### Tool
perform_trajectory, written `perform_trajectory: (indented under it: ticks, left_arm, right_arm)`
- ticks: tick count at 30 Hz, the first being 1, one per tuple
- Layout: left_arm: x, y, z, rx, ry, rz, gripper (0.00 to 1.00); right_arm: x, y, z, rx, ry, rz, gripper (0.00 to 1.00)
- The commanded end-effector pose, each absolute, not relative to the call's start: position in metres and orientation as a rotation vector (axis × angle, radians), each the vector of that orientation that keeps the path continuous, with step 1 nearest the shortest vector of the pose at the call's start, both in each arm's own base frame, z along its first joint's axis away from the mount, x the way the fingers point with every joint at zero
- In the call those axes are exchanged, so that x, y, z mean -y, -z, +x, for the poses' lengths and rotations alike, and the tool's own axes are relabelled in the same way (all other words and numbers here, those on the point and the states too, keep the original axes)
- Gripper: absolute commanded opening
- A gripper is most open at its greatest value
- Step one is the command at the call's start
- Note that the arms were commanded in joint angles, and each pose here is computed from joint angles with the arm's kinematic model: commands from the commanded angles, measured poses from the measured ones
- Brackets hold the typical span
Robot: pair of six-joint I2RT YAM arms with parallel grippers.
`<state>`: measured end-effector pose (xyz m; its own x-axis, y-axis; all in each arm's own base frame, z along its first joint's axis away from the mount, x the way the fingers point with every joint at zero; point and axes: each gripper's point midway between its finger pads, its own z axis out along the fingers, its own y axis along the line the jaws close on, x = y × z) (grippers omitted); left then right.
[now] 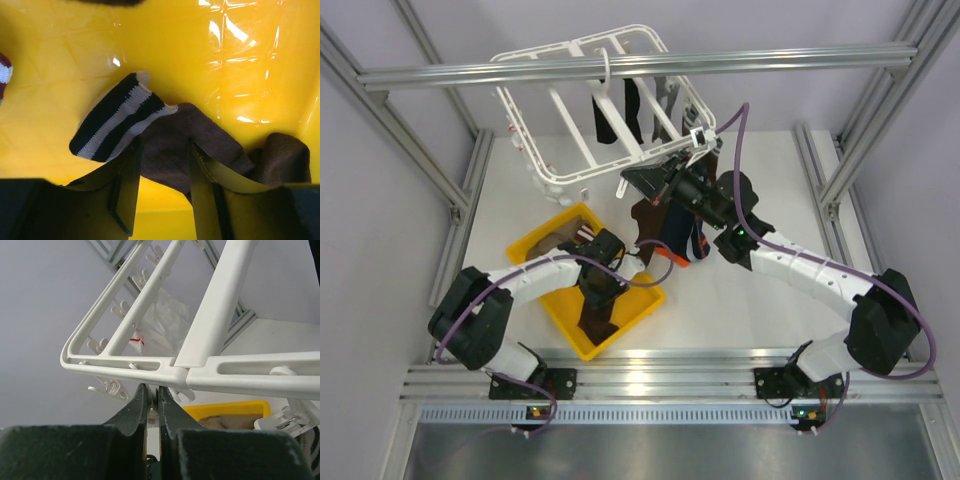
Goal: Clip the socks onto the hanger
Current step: Pick up the sock from the bin.
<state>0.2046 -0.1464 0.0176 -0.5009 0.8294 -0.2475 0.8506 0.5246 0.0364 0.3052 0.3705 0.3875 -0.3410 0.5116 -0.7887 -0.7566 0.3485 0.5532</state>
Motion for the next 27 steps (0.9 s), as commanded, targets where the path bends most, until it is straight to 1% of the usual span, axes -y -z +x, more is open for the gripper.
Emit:
perform_trajectory:
  ticks: [1,3,4,6,7,8,9,12,13,14,16,19,21,24,27]
  left_arm:
    - [0.151,-0.004,0.212,-2.552,0.119,1.384,0.45]
    - [0.151,0.003,0.216,-2.56,0.103,1.365,0.36]
    - [0.149,0.008,0.216,-2.577,0.085,1.369,0.25]
    - [0.151,0.009,0.217,-2.585,0.095,1.365,0.12]
    - [0.155,0.003,0.219,-2.563,0.114,1.361,0.08]
    - [0.158,-0.002,0.22,-2.547,0.133,1.358,0.02]
    - [0.162,-0.009,0.223,-2.514,0.143,1.37,0.0]
    - [0.173,-0.048,0.239,-2.396,0.159,1.375,0.0]
    - [0.181,-0.073,0.247,-2.327,0.175,1.364,0.0]
    - [0.183,-0.086,0.249,-2.295,0.18,1.358,0.0]
    - [0.189,-0.119,0.25,-2.197,0.218,1.375,0.0]
    - [0.189,-0.138,0.241,-2.101,0.246,1.448,0.0]
    - [0.186,-0.136,0.233,-2.062,0.257,1.514,0.0]
    - [0.175,-0.113,0.219,-2.065,0.252,1.615,0.0]
    - [0.156,-0.071,0.196,-2.103,0.254,1.778,0.0]
  right_arm:
    - [-0.356,-0.413,0.311,-1.319,-1.293,-0.211,0.0]
    - [-0.357,-0.411,0.311,-1.324,-1.294,-0.212,0.0]
    - [-0.356,-0.412,0.311,-1.32,-1.292,-0.212,0.0]
    - [-0.356,-0.413,0.311,-1.32,-1.29,-0.213,0.0]
    - [-0.355,-0.412,0.312,-1.322,-1.288,-0.21,0.0]
    - [-0.355,-0.413,0.311,-1.319,-1.287,-0.214,0.0]
    - [-0.355,-0.412,0.311,-1.321,-1.288,-0.213,0.0]
    - [-0.353,-0.413,0.311,-1.321,-1.286,-0.212,0.0]
    - [-0.353,-0.413,0.31,-1.319,-1.287,-0.212,0.0]
    - [-0.353,-0.414,0.31,-1.318,-1.288,-0.213,0.0]
    - [-0.352,-0.415,0.31,-1.312,-1.286,-0.211,0.0]
    - [-0.352,-0.416,0.31,-1.307,-1.287,-0.211,0.0]
    - [-0.352,-0.416,0.31,-1.306,-1.289,-0.21,0.0]
    - [-0.352,-0.414,0.31,-1.31,-1.291,-0.208,0.0]
    - [-0.352,-0.413,0.31,-1.313,-1.287,-0.21,0.0]
